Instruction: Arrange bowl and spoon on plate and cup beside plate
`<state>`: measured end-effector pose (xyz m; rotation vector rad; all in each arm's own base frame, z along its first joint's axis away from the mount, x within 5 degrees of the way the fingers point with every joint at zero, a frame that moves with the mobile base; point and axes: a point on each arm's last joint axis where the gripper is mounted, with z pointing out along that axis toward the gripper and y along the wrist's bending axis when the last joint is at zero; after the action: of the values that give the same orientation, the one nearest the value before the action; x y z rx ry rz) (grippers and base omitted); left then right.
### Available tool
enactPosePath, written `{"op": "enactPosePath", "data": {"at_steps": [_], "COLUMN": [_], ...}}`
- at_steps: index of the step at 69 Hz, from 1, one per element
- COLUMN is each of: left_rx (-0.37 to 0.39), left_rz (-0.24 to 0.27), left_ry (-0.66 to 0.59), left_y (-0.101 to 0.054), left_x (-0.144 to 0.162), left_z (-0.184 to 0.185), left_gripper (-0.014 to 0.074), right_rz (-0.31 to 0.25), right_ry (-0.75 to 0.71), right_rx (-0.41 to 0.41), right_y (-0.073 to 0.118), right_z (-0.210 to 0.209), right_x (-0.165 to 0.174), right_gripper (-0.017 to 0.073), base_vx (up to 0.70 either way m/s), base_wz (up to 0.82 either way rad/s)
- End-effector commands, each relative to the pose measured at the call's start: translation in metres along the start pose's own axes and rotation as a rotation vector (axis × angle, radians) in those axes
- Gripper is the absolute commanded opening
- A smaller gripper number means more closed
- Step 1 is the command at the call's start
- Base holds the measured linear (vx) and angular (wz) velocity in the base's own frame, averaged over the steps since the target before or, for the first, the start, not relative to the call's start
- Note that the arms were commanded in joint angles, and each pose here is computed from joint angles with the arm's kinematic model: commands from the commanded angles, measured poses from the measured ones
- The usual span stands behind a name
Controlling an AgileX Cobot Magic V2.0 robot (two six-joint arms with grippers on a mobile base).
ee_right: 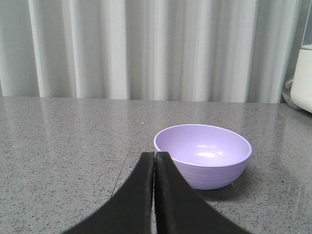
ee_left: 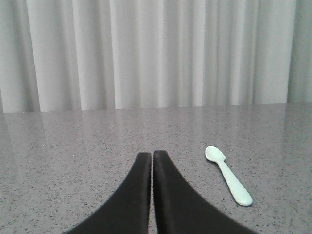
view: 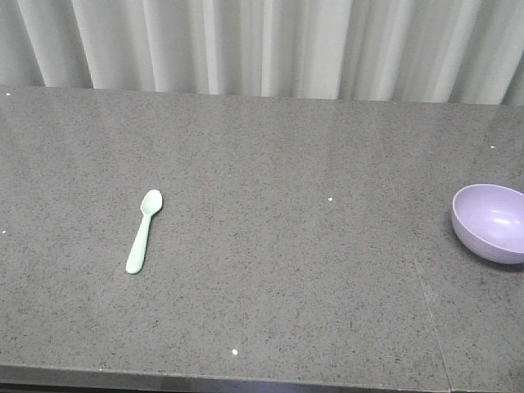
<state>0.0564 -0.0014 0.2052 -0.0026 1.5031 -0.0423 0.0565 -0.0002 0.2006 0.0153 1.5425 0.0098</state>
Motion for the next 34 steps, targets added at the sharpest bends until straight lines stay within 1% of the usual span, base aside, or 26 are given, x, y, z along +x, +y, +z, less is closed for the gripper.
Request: {"op": "enactPosePath", "data": {"at_steps": [1,16,20,28,34], "left_rx": [0.003,0.003,0.003,0.004,0.006], "left_rz": [-0.013,-0.013,-0.013,-0.013,-0.023], "left_ry": [-0.114,-0.116,-0.129,-0.152,-0.167], "left_y": [0.0,0.0,0.0,-0.001,-0.001], "left_x": [-0.015,-0.015,-0.016,-0.023,-0.036], "left_z": [-0.002,-0.002,-0.002,-0.003,-0.005], "left_gripper": [-0.0006,-0.0006,-0.0006,-0.0006,-0.0006], "right_rz": [-0.016,-0.016,-0.018,-0.017,-0.018], "right_ry": [-0.068,-0.071,-0.098,-0.122,-0.14], "right_rx": [0.0,0.0,0.0,0.0,0.0], "right_y": [0.0,0.0,0.0,0.0,0.0], "right_z": [0.0,0.0,-0.001,-0.001,-0.003], "right_x": [-0.003,-0.004,-0.006,-0.012,-0.024], "right_gripper": [-0.0009,-0.0009,-0.0009,-0.0009,-0.0009], "base_vx": [0.0,0.0,0.0,0.0,0.0], "base_wz": [0.0,0.0,0.0,0.0,0.0]}}
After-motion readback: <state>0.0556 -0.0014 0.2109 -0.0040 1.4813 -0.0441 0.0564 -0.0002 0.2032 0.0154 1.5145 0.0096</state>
